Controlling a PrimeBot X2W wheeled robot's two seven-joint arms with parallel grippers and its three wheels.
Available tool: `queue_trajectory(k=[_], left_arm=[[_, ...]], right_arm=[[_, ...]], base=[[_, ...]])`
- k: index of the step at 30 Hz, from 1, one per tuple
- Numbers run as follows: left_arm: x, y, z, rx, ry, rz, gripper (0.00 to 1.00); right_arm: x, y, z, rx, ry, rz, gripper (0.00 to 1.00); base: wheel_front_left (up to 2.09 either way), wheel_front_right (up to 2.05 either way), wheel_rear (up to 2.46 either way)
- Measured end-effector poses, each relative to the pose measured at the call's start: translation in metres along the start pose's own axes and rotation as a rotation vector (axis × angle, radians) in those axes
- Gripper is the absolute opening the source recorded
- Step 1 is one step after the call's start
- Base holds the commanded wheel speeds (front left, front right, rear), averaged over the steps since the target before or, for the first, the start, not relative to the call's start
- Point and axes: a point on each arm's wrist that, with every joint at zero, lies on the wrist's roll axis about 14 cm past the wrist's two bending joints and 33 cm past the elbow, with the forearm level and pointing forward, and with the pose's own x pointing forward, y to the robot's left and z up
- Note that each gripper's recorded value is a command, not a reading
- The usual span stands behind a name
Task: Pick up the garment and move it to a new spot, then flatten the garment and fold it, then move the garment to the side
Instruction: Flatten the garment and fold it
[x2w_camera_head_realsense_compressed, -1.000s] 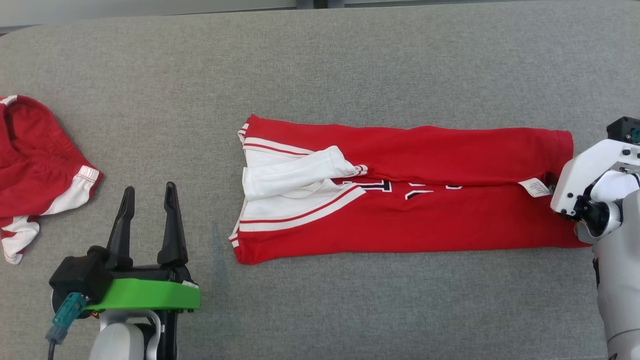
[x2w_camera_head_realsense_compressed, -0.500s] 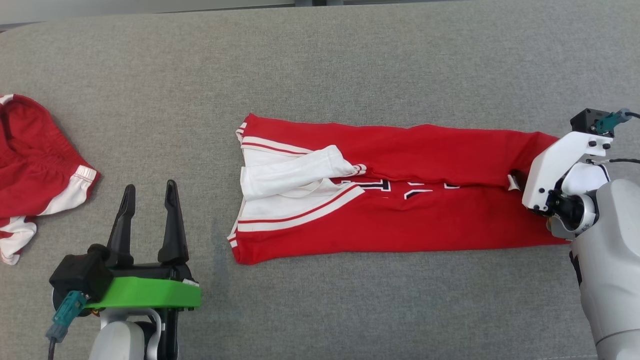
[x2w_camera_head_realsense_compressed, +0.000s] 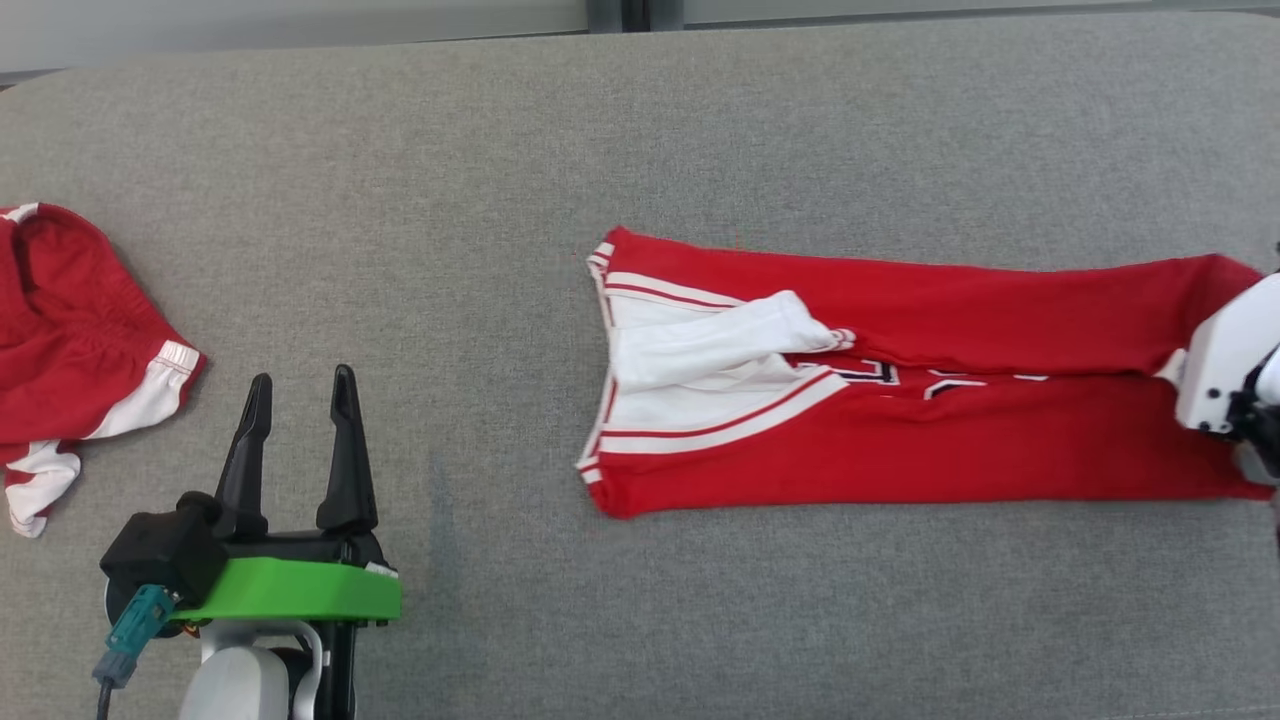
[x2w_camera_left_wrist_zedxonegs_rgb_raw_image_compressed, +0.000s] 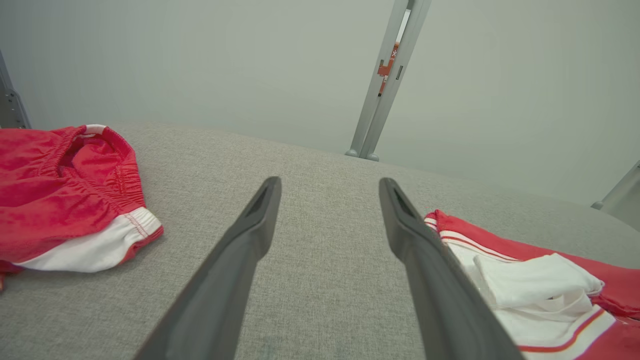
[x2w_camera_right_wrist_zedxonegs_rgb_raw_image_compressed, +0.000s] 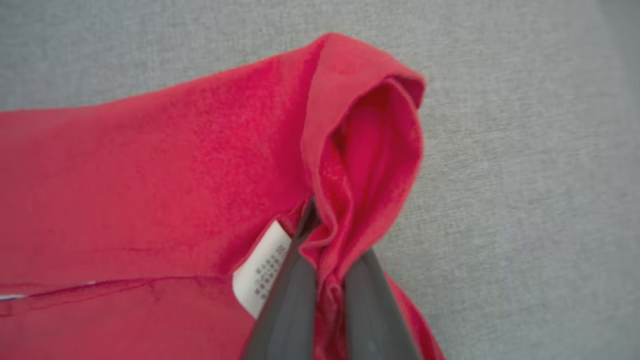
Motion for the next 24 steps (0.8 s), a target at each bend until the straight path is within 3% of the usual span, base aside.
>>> queue_trajectory(k=[5, 9, 13, 16, 24], left_arm=[[-0.005, -0.003, 0.005, -0.001, -0.011, -0.007, 1.00], [-0.014, -0.005, 0.007, 0.000, -0.012, -0.010, 1.00], [-0.022, -0.006, 0.013, 0.007, -0.024, -0.010, 1.00], [-0.027, -0.008, 0.018, 0.022, -0.035, -0.015, 1.00], [-0.019, -0.024, 0.023, 0.064, -0.040, -0.081, 1.00]], right_arm=[[-0.028, -0.058, 0.027, -0.037, -0.075, -0.155, 0.00], [-0.050, -0.065, 0.046, -0.056, -0.135, -0.185, 0.00], [-0.064, -0.015, 0.056, -0.047, -0.178, -0.056, 0.00], [-0.078, 0.039, 0.059, -0.052, -0.198, 0.100, 0.00], [-0.095, 0.138, 0.049, -0.130, -0.179, 0.339, 0.00]], base=[[0.00, 0.00, 0.00], [0.00, 0.00, 0.00], [0.00, 0.00, 0.00], [0.00, 0.00, 0.00], [0.00, 0.00, 0.00]])
